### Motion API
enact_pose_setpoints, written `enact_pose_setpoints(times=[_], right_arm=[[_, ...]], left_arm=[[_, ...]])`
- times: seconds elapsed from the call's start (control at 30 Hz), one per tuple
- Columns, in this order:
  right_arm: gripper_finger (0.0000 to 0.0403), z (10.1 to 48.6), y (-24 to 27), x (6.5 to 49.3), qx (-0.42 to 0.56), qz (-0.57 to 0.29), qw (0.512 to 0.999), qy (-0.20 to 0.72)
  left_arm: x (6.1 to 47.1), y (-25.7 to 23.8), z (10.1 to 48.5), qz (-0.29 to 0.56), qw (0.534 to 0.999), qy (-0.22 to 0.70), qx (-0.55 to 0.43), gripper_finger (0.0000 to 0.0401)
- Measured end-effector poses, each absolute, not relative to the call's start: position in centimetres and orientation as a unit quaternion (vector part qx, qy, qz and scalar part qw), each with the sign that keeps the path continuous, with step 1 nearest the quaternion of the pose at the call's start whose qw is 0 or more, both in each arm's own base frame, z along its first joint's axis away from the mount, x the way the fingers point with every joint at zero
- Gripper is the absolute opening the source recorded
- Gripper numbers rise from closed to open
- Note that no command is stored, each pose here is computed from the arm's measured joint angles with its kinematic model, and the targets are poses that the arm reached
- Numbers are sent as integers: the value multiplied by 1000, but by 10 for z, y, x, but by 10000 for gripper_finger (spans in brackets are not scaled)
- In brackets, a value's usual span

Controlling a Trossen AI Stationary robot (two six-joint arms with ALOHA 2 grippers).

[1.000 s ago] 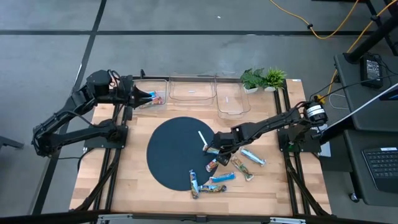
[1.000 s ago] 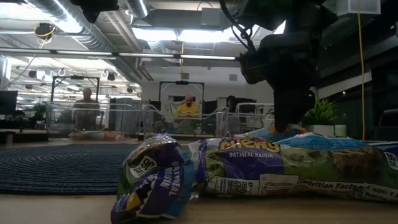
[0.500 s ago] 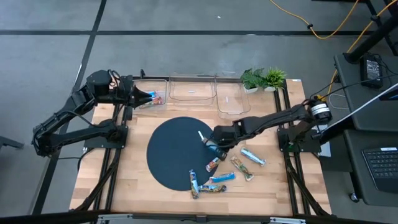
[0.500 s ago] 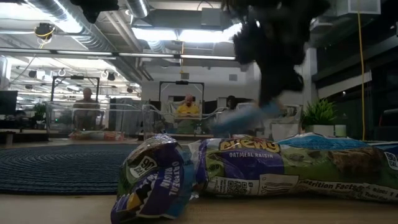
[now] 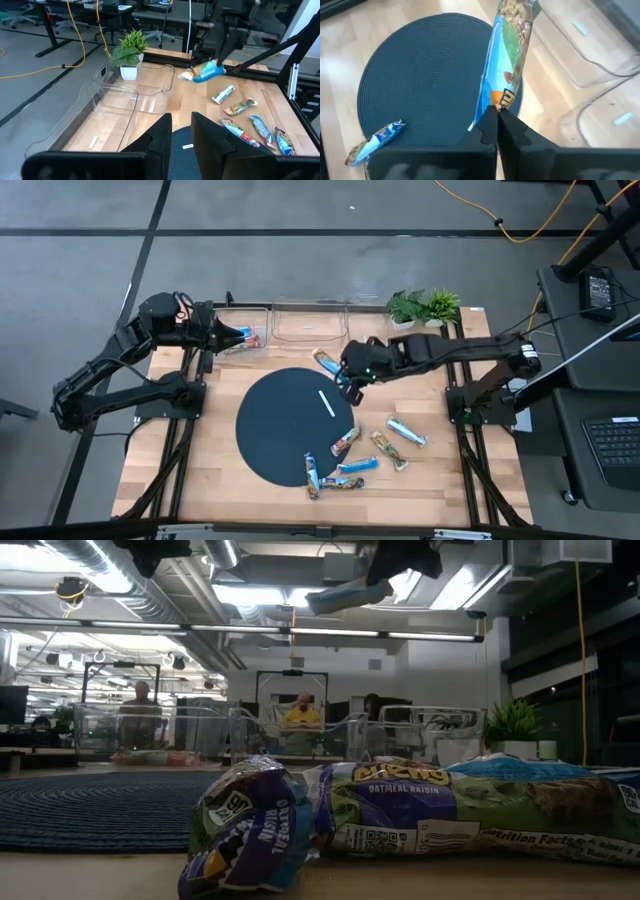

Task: Pick and place Granola Bars by type
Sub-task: Put the yellow chewy bar into the top right transparent bin

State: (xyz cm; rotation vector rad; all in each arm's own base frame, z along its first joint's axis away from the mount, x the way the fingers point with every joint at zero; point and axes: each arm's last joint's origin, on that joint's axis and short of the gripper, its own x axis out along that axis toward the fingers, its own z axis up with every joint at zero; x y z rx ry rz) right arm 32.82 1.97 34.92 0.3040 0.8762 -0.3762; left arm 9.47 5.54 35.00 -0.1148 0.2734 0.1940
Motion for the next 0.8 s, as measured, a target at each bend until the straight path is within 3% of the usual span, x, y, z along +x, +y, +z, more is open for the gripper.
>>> enact_pose_setpoints(times=[0.33, 0.63, 0.8], right_arm=[[4, 362, -17, 315, 124, -198, 852, 468], [4, 405, -86, 263, 93, -239, 810, 528], [4, 425, -121, 235, 133, -250, 802, 525]], left_arm=[[95, 56, 350, 101, 983, 134, -75, 63], [95, 58, 349, 136, 978, 140, -69, 61], [97, 62, 348, 166, 972, 147, -79, 63]])
